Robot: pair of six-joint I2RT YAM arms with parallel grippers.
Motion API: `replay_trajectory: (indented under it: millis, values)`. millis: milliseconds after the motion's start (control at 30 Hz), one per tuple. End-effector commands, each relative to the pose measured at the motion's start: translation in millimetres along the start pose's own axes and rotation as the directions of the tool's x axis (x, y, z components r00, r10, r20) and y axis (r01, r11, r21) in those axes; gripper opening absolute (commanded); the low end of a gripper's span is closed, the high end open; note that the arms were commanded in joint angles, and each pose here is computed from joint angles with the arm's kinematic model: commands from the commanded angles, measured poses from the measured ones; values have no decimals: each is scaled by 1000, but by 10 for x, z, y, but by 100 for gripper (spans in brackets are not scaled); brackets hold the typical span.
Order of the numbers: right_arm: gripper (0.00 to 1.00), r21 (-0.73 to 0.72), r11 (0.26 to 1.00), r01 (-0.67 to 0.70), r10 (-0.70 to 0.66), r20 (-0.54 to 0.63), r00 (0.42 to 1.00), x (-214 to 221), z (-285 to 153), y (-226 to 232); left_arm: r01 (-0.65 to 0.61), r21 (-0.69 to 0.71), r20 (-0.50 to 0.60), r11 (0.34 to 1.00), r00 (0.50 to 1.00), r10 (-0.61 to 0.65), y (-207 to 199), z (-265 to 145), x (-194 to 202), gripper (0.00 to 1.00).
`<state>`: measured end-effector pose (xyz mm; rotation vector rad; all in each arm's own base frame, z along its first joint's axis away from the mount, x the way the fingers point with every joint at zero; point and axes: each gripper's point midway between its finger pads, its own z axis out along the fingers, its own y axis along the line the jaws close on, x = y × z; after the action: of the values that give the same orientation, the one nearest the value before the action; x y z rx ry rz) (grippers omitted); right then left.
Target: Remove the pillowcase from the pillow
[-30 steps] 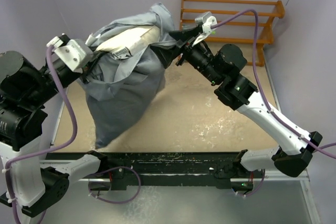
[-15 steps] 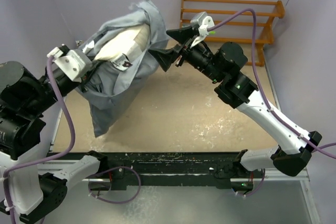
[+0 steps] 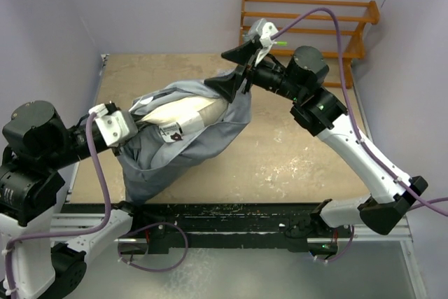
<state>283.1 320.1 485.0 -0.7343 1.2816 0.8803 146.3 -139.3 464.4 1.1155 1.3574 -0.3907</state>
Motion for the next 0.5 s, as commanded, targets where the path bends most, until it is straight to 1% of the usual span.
replay_trajectory:
  millis: [0, 167, 267, 333, 367, 433, 467]
  values:
    - [94, -259, 965, -38, 26, -53, 998, 83, -61, 457, -132, -32, 61, 991, 989, 134, 92, -8, -148, 0]
    - [92, -325, 943, -75, 55, -71, 996, 57, -107, 565, -137, -19, 46, 990, 989, 137, 72, 27, -67, 0]
    - [87, -386, 918, -95, 67, -84, 994, 59, -143, 667, -141, -17, 47, 990, 989, 142, 61, 21, -58, 0]
    - [76, -390, 914, -114, 78, -107, 991, 105, -129, 664, -144, -13, 43, 990, 989, 144, 51, 24, -37, 0]
    - [68, -370, 920, -126, 87, -120, 989, 144, -101, 615, -147, -9, 42, 989, 988, 147, 38, 22, -28, 0]
    - [43, -302, 940, -159, 123, -136, 983, 196, -45, 444, -151, -2, 40, 988, 988, 151, 24, 15, -25, 0]
    - [27, -271, 946, -179, 145, -140, 979, 216, -27, 347, -152, 3, 39, 988, 988, 152, 15, 9, -25, 0]
